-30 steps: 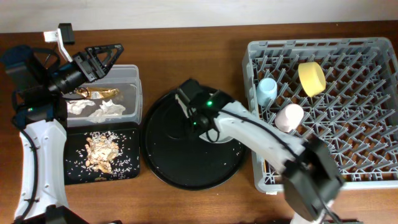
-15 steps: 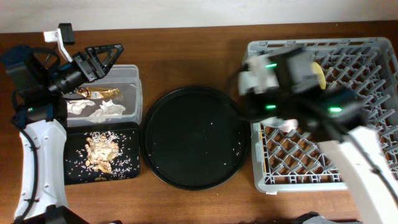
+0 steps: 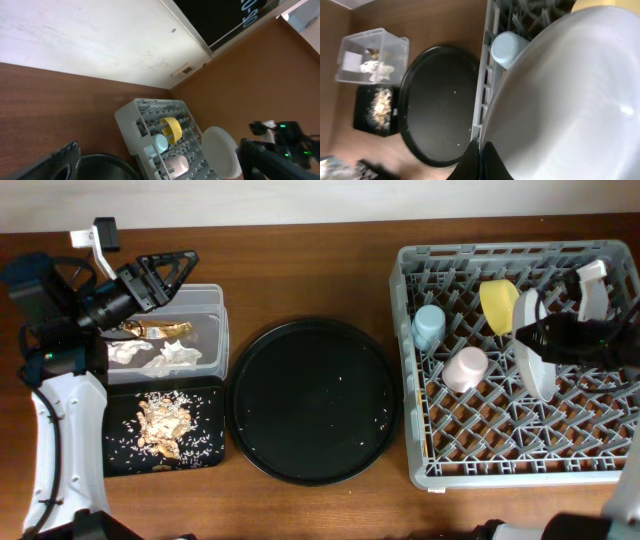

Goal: Sort waste into correct bins and load items into the dishwasher rack
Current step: 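Carry the white plate into the rack and stand it upright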

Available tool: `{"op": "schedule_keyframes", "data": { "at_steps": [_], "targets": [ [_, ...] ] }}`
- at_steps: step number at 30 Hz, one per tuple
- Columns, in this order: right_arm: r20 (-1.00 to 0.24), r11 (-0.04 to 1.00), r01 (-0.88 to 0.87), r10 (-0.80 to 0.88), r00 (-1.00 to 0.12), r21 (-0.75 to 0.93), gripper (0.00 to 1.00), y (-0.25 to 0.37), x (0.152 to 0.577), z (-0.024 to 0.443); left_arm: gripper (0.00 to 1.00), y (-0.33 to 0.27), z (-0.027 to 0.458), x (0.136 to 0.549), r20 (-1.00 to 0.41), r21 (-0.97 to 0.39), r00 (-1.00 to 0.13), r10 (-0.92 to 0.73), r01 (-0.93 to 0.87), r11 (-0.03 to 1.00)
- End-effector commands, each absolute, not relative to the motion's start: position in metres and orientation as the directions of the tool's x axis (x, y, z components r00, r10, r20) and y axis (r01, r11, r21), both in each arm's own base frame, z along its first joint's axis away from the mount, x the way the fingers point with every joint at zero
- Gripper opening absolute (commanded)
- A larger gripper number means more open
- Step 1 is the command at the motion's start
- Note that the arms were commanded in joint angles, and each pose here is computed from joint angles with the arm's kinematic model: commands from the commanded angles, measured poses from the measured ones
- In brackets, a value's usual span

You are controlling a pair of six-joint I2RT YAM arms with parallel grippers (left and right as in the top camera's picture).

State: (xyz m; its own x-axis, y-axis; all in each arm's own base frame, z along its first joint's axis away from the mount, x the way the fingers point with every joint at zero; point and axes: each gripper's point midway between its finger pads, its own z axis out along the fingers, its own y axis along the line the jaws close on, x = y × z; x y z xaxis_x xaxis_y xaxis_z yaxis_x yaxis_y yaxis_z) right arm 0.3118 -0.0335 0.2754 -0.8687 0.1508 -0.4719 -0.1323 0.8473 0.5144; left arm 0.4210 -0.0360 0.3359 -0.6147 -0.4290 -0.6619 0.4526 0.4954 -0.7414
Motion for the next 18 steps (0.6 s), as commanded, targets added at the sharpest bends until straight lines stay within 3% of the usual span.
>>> {"op": "schedule_keyframes", "data": {
  "at_steps": [1,7,18],
  "targets": [
    [-0.503,0.800,-0.228,0.104,-0.858,0.555,0.04,-0.037,0.323,0.267,0.99,-0.035,0.339,0.420,-0.668,-0.736,-0.608,-0.428,0.458,0.498],
    [-0.434,0.774,-0.195,0.113,-0.894,0.602,0.04,-0.049,0.339,0.233,0.99,-0.035,0.339,0.420,-0.668,-0.736,-0.608,-0.428,0.458,0.498],
    [-0.435,0.791,-0.164,0.140,-0.890,0.589,0.04,-0.066,0.342,0.227,0.99,-0.035,0.339,0.420,-0.668,-0.736,-0.608,-0.428,0.458,0.498]
  ]
}}
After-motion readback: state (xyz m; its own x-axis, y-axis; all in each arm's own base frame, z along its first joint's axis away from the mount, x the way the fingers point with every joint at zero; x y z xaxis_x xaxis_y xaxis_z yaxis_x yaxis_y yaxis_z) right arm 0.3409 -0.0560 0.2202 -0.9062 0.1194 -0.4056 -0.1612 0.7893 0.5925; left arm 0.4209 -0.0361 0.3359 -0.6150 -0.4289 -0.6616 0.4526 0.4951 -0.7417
